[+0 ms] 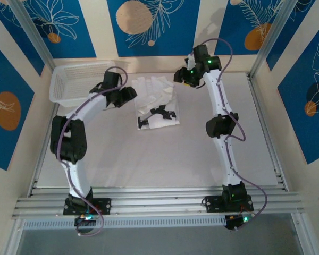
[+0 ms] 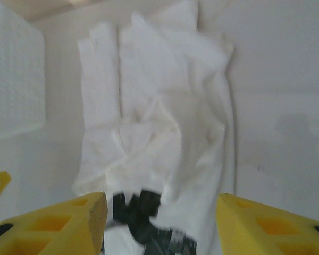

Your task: Fold the inside-out t-shirt

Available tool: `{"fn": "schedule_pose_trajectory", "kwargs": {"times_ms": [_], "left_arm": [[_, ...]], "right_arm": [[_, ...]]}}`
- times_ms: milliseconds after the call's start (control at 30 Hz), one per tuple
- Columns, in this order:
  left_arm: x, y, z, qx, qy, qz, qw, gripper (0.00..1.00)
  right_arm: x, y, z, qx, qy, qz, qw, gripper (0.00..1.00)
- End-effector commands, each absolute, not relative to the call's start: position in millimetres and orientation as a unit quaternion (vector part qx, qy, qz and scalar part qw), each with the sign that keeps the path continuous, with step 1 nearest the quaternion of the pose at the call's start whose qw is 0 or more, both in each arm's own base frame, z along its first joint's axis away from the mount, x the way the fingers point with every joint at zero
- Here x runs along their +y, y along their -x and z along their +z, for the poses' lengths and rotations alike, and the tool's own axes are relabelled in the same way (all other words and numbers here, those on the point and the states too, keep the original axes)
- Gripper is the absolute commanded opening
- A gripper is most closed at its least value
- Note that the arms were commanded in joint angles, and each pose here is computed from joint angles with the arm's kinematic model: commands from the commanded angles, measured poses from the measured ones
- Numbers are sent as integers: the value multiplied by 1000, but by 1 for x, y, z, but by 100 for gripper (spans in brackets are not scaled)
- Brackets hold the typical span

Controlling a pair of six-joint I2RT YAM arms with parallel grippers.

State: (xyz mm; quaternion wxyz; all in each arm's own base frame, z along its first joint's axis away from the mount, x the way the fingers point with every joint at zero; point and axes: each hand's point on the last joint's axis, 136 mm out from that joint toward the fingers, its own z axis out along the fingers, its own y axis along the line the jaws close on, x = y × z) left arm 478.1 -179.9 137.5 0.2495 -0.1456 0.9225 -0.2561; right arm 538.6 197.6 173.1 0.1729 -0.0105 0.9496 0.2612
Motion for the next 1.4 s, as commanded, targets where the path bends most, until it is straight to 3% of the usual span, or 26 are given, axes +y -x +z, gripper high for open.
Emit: {"fn": "schedule_pose_trajectory", "kwargs": {"times_ms": [0,200,367,500,767,933,1100,1200,1267,1333,1367], "left_arm": [[-200,-437,108,945,89,-242,202,58],[-218,-393,89,965,19,-218,143,58],[-213,-386,72,971,23,-199,134,59],[-210,-385,62,972,39,-191,131,60],[-227,-394,51,958,63,-244,138,60],[-234,-401,41,953,72,-261,133,54],[-236,-402,35,953,81,-264,125,40],[-235,-401,35,953,82,-263,125,31],[-234,-399,35,954,79,-261,124,23],[-231,-394,36,956,76,-258,120,11],[-229,-391,36,956,74,-257,119,6]], "right_arm": [[207,-488,133,968,34,245,48,57],[147,-431,143,968,13,247,-32,56],[132,-378,191,942,-11,334,9,62],[138,-348,188,926,-30,375,30,64],[151,-390,123,911,-106,363,165,68],[174,-403,87,920,-96,348,150,66],[197,-410,60,921,-101,357,116,63],[209,-415,50,921,-103,363,99,55],[212,-418,46,923,-104,359,96,40],[209,-417,45,925,-109,350,96,16],[206,-415,46,927,-109,344,101,9]]}}
